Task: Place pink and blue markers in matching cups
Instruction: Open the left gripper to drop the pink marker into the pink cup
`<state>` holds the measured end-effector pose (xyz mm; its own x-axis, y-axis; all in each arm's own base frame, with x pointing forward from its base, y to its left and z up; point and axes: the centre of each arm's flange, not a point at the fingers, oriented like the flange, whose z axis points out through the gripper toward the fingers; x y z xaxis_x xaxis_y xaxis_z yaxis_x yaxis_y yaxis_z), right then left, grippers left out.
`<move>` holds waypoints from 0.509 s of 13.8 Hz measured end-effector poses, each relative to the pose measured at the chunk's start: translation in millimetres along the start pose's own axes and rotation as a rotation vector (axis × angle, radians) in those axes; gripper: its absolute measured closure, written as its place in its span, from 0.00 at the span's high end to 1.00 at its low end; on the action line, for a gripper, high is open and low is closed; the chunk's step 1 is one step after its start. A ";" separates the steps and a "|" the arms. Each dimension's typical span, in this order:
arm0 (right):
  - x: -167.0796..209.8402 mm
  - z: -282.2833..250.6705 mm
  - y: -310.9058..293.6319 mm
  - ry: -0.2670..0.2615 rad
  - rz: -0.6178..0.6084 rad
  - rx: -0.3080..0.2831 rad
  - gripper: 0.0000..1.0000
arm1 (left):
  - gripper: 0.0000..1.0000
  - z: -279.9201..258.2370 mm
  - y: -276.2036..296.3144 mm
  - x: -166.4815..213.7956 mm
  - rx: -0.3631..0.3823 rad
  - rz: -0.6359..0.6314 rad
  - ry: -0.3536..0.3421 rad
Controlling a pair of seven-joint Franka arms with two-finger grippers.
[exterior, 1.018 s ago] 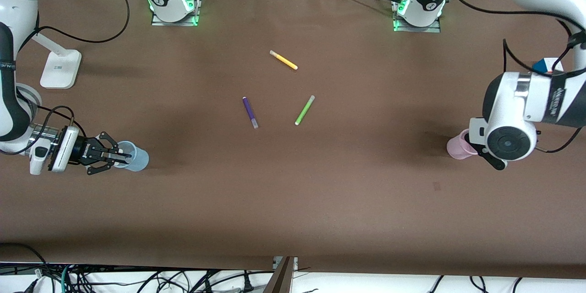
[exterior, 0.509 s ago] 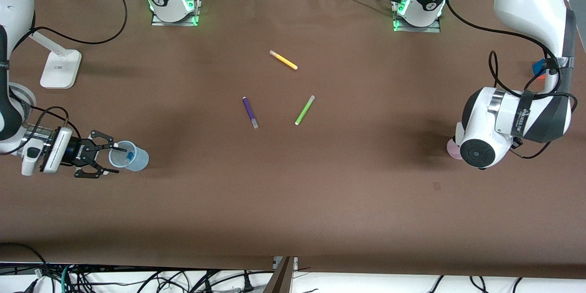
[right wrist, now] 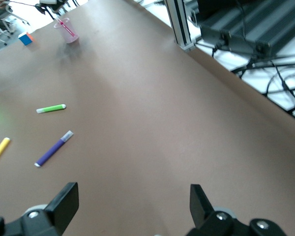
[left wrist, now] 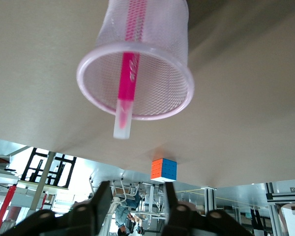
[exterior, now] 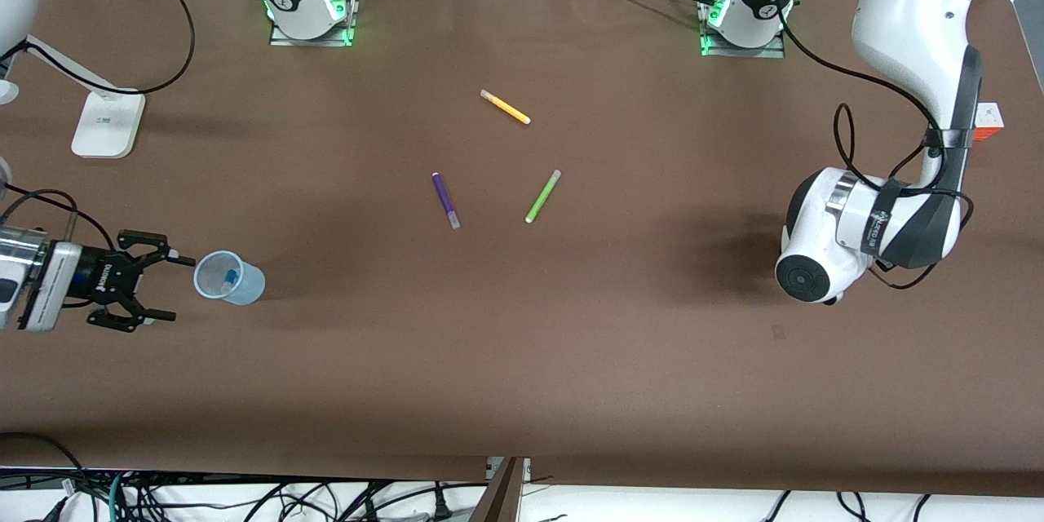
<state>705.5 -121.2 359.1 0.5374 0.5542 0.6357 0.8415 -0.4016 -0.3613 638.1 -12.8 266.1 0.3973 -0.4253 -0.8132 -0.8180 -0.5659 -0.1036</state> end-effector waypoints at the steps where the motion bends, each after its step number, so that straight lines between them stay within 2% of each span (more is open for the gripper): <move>1: 14.0 -6.5 -6.7 -0.037 0.047 -0.002 1.00 | 0.70 -11.6 -2.6 -9.5 0.012 -0.015 0.019; 2: 29.1 -11.8 -15.0 -0.080 0.094 -0.011 1.00 | 0.79 -31.5 -5.0 -24.3 0.023 -0.037 0.059; 3: 44.4 -16.5 -24.6 -0.131 0.145 -0.033 1.00 | 0.90 -58.9 -5.1 -42.8 0.012 -0.066 0.134; 4: 59.6 -21.4 -36.0 -0.192 0.200 -0.068 1.00 | 1.00 -91.9 -4.3 -65.4 -0.023 -0.104 0.240; 7: 102.4 -34.2 -76.3 -0.333 0.329 -0.180 1.00 | 1.00 -175.5 -1.8 -142.3 -0.157 -0.261 0.547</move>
<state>694.4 -58.7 475.0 0.7859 0.5679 0.2447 0.6173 -0.6974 -0.3640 656.1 -75.3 482.4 0.7651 -0.5359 -0.3569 -0.6110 -0.7792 -0.1398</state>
